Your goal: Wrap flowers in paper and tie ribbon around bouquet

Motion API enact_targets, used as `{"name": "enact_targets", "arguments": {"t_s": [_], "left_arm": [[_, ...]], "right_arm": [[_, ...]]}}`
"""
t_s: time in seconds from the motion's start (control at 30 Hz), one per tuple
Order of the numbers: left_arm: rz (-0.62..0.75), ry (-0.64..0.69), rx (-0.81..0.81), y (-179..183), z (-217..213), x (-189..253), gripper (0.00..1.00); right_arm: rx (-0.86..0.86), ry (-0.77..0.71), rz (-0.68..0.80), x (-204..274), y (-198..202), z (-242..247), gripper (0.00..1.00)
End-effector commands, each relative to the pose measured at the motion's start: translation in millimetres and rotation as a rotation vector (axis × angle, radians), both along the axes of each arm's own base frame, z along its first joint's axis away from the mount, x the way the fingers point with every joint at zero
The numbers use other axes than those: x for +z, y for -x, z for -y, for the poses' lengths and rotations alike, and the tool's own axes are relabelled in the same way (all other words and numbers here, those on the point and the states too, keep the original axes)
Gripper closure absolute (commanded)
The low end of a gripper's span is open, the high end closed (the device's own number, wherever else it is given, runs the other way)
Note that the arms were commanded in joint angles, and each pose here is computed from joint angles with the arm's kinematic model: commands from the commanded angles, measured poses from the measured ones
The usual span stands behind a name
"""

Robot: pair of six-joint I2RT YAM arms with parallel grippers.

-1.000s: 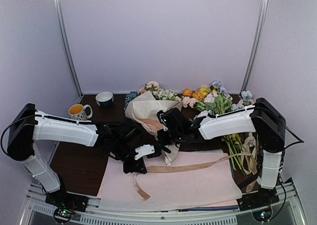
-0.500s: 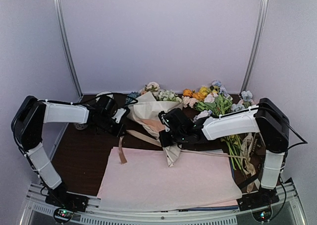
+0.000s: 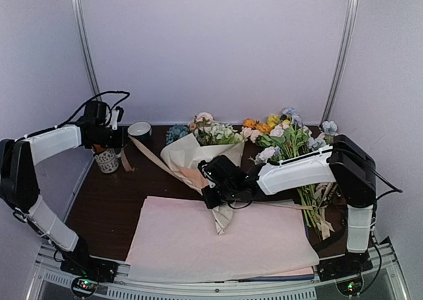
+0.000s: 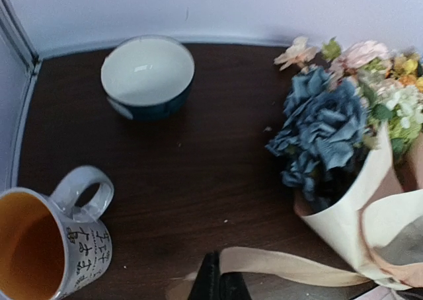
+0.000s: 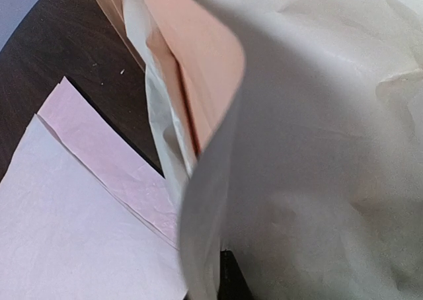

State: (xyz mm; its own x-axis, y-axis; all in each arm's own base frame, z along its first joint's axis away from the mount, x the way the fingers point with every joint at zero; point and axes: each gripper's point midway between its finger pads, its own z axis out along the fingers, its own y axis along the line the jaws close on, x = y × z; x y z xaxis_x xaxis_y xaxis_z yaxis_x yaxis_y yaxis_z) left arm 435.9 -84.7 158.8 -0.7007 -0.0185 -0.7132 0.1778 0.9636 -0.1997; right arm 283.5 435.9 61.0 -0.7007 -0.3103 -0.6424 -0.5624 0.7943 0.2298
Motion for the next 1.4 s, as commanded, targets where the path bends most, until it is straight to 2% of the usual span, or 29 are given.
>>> {"name": "enact_targets", "arguments": {"t_s": [0.0, 0.13, 0.27, 0.4, 0.53, 0.6, 0.7, 0.97, 1.27, 1.3, 1.37], "left_arm": [[0.226, 0.05, -0.122, 9, 23, 88, 1.0], [0.347, 0.085, -0.335, 36, 74, 132, 1.0], [0.339, 0.166, -0.56, 62, 151, 137, 1.0], [0.196, 0.253, -0.658, 57, 212, 90, 1.0], [0.004, 0.293, -0.659, 38, 245, 20, 1.0], [-0.062, 0.285, -0.682, 37, 257, -6, 1.0], [-0.155, 0.248, -0.695, 38, 264, -40, 1.0], [-0.351, 0.088, -0.62, 51, 239, -127, 1.0], [-0.378, 0.059, -0.604, 59, 230, -146, 1.0], [-0.379, 0.059, -0.606, 60, 229, -147, 1.0], [-0.375, 0.058, -0.609, 61, 229, -147, 1.0]], "right_arm": [[0.047, 0.044, -0.027, -14, 9, -14, 1.0], [0.072, 0.064, -0.033, -20, 14, -22, 1.0], [0.077, 0.082, -0.034, -24, 15, -23, 0.99], [0.074, 0.092, -0.037, -28, 15, -21, 0.97], [0.08, 0.099, -0.034, -29, 17, -21, 0.93], [0.088, 0.1, -0.029, -28, 19, -22, 0.87], [0.112, 0.094, -0.022, -22, 21, -26, 0.73], [0.207, 0.078, 0.051, 43, 39, -26, 0.56], [0.457, 0.011, 0.043, 121, 99, 12, 0.42], [0.47, 0.037, 0.052, 125, 100, 24, 0.41], [0.372, 0.159, 0.093, 122, 79, 67, 0.39]]}}
